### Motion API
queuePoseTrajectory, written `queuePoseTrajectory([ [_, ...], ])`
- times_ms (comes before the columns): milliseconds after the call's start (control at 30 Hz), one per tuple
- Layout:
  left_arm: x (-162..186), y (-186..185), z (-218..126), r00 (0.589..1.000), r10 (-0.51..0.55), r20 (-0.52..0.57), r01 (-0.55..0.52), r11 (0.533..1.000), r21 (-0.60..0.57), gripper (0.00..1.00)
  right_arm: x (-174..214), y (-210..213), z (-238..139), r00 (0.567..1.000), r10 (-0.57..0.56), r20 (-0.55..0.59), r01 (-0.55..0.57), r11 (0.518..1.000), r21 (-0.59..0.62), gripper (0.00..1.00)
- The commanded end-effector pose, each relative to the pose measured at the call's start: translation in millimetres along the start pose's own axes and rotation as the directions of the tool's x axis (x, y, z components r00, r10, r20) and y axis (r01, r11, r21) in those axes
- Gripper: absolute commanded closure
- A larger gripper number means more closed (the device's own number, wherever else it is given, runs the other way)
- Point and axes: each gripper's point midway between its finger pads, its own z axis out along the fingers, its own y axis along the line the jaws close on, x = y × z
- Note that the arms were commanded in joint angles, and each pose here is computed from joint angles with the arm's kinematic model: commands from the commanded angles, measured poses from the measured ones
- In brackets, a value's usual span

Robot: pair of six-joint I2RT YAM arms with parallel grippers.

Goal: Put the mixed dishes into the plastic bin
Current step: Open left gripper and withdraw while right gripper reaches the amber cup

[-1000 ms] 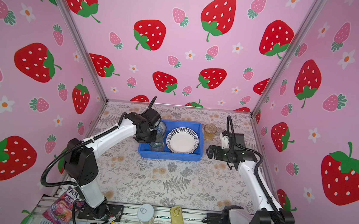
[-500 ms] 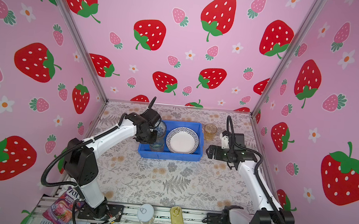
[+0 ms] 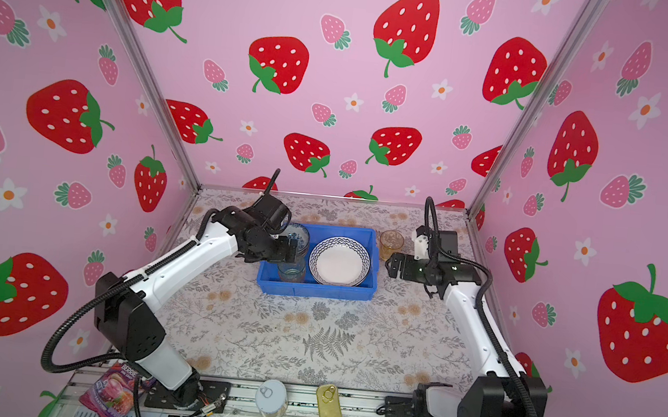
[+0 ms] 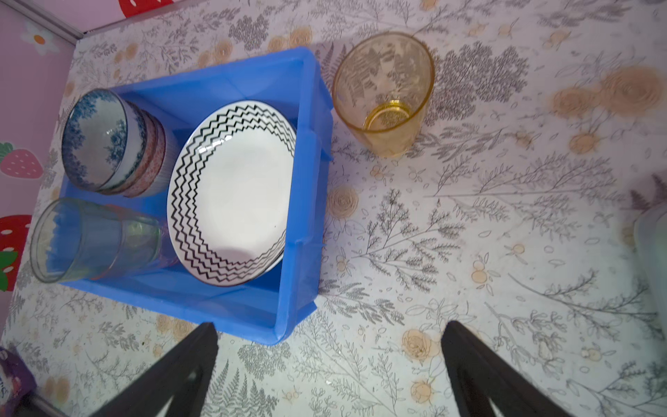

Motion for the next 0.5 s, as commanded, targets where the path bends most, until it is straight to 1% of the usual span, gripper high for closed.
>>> queuePoseTrajectory([
  [0, -5, -5, -31, 0.999, 0.009, 0.047, -0.011, 0.999, 0.039, 0.01, -16, -26, 12, 0.999, 0.018, -0.04, -0.013, 0.991, 0.13, 0.01],
  [100, 0, 2, -45, 0.997, 0.008, 0.076, -0.012, 0.999, 0.044, 0.01, -32, -42, 27, 0.998, 0.028, -0.063, -0.015, 0.98, 0.2, 0.01],
  [167, 6, 10, -54, 0.996, 0.011, 0.083, -0.014, 0.999, 0.04, 0.01, -46, -48, 34, 0.999, 0.026, -0.046, -0.015, 0.974, 0.226, 0.01],
  [267, 19, 32, -65, 0.996, 0.001, 0.084, -0.001, 1.0, 0.002, 0.01, -63, -56, 47, 0.998, 0.029, -0.047, -0.016, 0.966, 0.26, 0.0],
  [333, 29, 49, -70, 0.996, -0.022, 0.087, 0.024, 0.999, -0.022, 0.01, -73, -58, 56, 0.999, 0.032, -0.042, -0.02, 0.964, 0.264, 0.05],
  [467, 47, 76, -79, 0.992, -0.086, 0.09, 0.089, 0.996, -0.024, 0.01, -89, -62, 76, 0.998, 0.036, -0.044, -0.023, 0.964, 0.267, 0.11],
])
